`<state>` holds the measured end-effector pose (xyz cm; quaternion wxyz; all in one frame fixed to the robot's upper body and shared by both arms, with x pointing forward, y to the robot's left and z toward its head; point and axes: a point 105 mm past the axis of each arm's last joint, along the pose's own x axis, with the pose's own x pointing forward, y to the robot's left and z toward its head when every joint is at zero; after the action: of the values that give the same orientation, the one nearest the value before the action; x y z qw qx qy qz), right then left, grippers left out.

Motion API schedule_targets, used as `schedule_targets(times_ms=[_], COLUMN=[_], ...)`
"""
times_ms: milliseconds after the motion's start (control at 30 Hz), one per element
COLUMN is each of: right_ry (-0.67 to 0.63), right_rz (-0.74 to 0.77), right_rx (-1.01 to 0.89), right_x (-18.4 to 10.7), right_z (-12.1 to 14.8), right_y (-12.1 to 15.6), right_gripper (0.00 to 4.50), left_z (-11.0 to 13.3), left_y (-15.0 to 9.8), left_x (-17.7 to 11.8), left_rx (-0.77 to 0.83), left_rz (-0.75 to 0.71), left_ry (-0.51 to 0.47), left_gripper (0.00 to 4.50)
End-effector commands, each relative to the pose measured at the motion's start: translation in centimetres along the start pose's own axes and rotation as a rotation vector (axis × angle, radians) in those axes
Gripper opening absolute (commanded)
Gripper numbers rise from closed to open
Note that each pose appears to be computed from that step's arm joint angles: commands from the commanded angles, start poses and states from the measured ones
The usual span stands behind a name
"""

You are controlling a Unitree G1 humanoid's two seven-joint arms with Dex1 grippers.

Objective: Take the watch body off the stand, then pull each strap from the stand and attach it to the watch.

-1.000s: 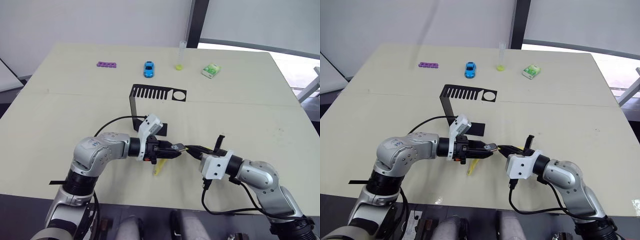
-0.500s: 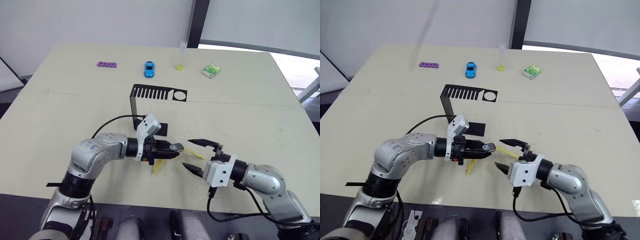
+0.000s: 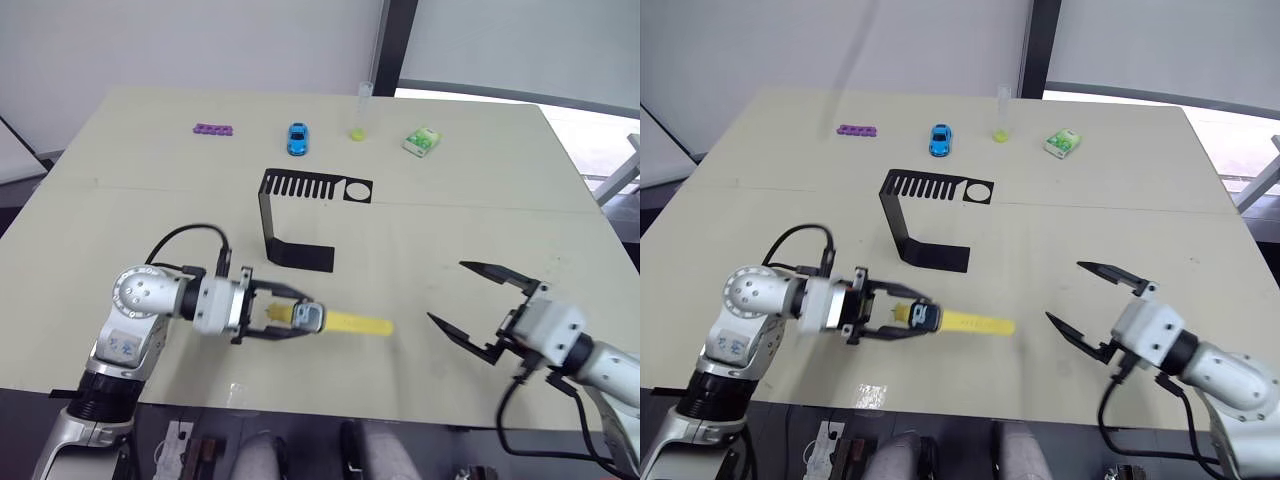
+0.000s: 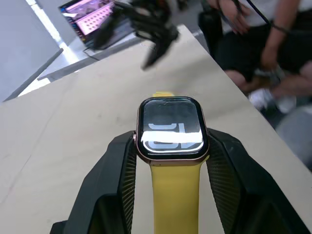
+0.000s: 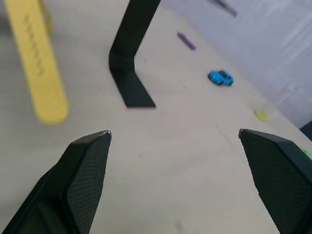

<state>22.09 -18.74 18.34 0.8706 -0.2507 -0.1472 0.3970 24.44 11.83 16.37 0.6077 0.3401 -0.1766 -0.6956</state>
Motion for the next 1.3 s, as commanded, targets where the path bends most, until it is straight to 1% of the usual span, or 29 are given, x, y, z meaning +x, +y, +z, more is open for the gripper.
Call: schedule_targets(times_ms=[33, 100, 233, 333, 400, 467, 633, 700, 767, 833, 900, 1000, 1067, 1100, 1133, 1200, 1233, 1300], right_ry=[-0.065, -0.068, -0.072, -0.082, -0.085, -0.084, -0.089, -0.09, -0.085, -0.078, -0.072, -0.055, -0.042, -0.036, -0.032, -0.024, -0.022, -0.017], right_rz=[0.003, 0.028, 0.056, 0.081, 0.107, 0.133, 0.182, 0.195, 0.202, 0.21, 0.217, 0.235, 0.245, 0.249, 0.253, 0.26, 0.265, 0.273], right_rx=[0.09, 0.12, 0.137, 0.138, 0.142, 0.145, 0.147, 0.148, 0.152, 0.155, 0.16, 0.172, 0.181, 0.185, 0.188, 0.193, 0.194, 0.199], right_x=[-0.4, -0.5, -0.7, -0.5, -0.4, -0.4, 0.5, 0.8, 0.9, 0.8, 0.8, 0.7, 0.5, 0.5, 0.4, 0.4, 0.4, 0.6], right_z=[1.7, 1.8, 1.9, 2.1, 2.1, 2.1, 2.6, 2.8, 2.8, 2.8, 2.8, 2.7, 2.5, 2.5, 2.5, 2.4, 2.3, 2.1], right_y=[-0.3, 0.0, 0.5, 0.7, 1.0, 1.2, 1.4, 1.4, 1.4, 1.5, 1.6, 1.9, 2.1, 2.2, 2.2, 2.3, 2.4, 2.4], right_gripper=[4.44, 4.44, 4.44, 4.44, 4.44, 4.44, 4.44, 4.44, 4.44, 4.44, 4.44, 4.44, 4.44, 4.44, 4.44, 4.44, 4.44, 4.5], left_z=[0.7, 0.7, 0.9, 0.9, 0.5, -0.4, -1.9, -2.7, -3.6, -4.1, -5.0, -5.7, -6.5, -6.6, -6.5, -6.0, -5.9, -5.6], left_y=[0.4, 0.4, 0.1, 0.6, 0.8, 1.3, 3.0, 3.0, 2.6, 2.5, 2.2, 1.4, 0.7, 0.6, 0.6, 0.6, 0.6, 0.6], left_x=[-0.6, -0.6, -0.2, 0.5, 1.2, 2.0, 5.4, 6.6, 7.1, 7.4, 7.5, 7.3, 7.0, 6.9, 6.9, 6.9, 6.9, 6.6], left_rx=[0.145, 0.168, 0.163, 0.116, 0.06, -0.007, -0.112, -0.15, -0.157, -0.191, -0.257, -0.275, -0.241, -0.222, -0.23, -0.273, -0.289, -0.287], left_rz=[0.018, 0.017, 0.012, 0.019, 0.016, 0.028, 0.064, 0.048, 0.009, 0.014, 0.018, 0.002, -0.016, -0.023, -0.011, 0.005, 0.016, 0.017], left_ry=[0.001, 0.001, -0.01, -0.013, 0.004, 0.053, 0.057, 0.066, 0.104, 0.113, 0.151, 0.182, 0.24, 0.245, 0.235, 0.179, 0.171, 0.153], left_gripper=[1.59, 1.59, 1.59, 1.59, 1.59, 1.59, 1.59, 1.59, 1.59, 1.59, 1.59, 1.59, 1.59, 1.59, 1.59, 1.59, 1.59, 2.65])
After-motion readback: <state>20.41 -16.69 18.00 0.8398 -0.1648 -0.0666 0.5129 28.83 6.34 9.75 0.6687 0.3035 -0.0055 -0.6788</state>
